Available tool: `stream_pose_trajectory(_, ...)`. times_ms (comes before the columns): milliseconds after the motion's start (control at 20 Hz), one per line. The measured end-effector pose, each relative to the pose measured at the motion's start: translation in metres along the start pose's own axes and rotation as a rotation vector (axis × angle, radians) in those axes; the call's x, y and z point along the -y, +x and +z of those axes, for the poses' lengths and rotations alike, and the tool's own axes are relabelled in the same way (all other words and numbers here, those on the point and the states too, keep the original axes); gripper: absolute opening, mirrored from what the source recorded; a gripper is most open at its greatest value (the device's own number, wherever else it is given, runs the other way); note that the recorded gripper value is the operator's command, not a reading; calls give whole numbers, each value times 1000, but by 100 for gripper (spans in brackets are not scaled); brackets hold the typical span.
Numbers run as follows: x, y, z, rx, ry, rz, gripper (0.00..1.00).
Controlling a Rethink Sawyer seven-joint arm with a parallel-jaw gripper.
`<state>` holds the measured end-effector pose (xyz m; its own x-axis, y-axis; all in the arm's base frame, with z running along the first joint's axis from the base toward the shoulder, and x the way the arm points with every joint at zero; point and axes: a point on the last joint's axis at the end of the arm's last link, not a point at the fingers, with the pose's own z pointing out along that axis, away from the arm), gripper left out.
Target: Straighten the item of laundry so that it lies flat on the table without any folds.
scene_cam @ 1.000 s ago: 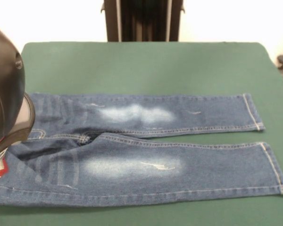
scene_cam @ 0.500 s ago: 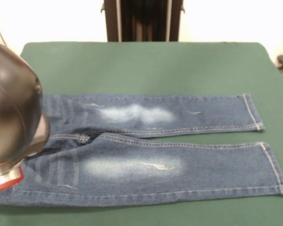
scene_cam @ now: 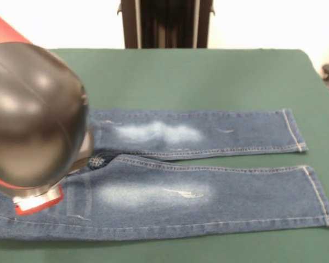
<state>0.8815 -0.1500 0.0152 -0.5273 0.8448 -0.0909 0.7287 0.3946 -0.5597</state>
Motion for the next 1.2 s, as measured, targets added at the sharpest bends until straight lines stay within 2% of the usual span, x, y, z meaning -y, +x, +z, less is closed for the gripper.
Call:
stream_pose_trajectory(300,-5,22,-17,-39,15,-11,0)
stream_pose_trajectory(500,-7,27,-18,-44,8,-13,0)
stream_pose_trajectory(600,-8,25,-11,-51,-5,-9,0)
stream_pose_trajectory(950,-10,4,20,0,-50,7,0)
stream_pose_trajectory(1200,-10,-3,31,13,-55,11,0)
